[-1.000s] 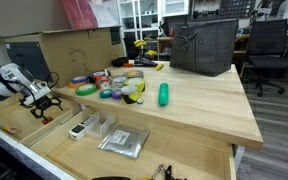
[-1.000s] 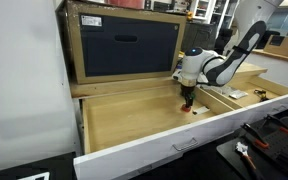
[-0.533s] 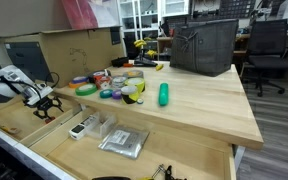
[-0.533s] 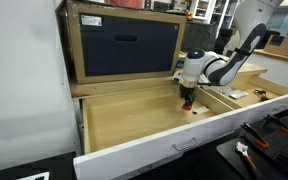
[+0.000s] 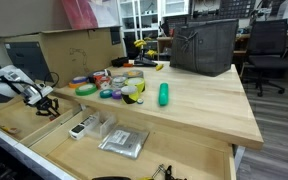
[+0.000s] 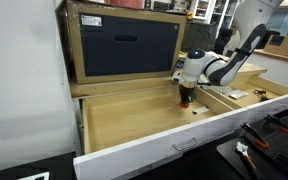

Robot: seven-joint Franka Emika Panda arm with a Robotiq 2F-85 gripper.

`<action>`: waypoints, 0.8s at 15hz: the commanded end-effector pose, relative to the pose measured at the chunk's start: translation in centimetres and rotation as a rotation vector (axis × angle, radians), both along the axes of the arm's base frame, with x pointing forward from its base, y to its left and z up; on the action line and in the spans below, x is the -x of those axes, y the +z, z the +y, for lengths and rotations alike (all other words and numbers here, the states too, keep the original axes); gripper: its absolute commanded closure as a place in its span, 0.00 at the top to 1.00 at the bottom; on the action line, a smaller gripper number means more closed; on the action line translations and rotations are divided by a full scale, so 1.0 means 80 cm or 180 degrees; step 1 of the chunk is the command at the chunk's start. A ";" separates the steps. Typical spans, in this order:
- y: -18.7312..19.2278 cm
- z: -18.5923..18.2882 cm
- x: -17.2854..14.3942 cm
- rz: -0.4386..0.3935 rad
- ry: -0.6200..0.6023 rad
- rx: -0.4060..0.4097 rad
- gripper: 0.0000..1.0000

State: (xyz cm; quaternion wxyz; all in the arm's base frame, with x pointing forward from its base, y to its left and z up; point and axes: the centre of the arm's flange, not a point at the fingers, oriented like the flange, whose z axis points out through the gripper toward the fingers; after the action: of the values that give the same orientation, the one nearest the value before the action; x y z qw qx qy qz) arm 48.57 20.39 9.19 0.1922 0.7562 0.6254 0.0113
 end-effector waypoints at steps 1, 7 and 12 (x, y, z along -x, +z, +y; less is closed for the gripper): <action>-0.001 0.002 -0.001 0.0035 0.0150 0.0023 0.04; -0.001 -0.010 0.040 0.0027 0.0423 0.0246 0.04; 0.010 -0.041 0.097 -0.0088 0.0728 0.0351 0.04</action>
State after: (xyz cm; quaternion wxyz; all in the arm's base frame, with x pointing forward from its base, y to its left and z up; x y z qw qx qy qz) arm 44.82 19.26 8.92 0.2235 0.6815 0.6968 0.0024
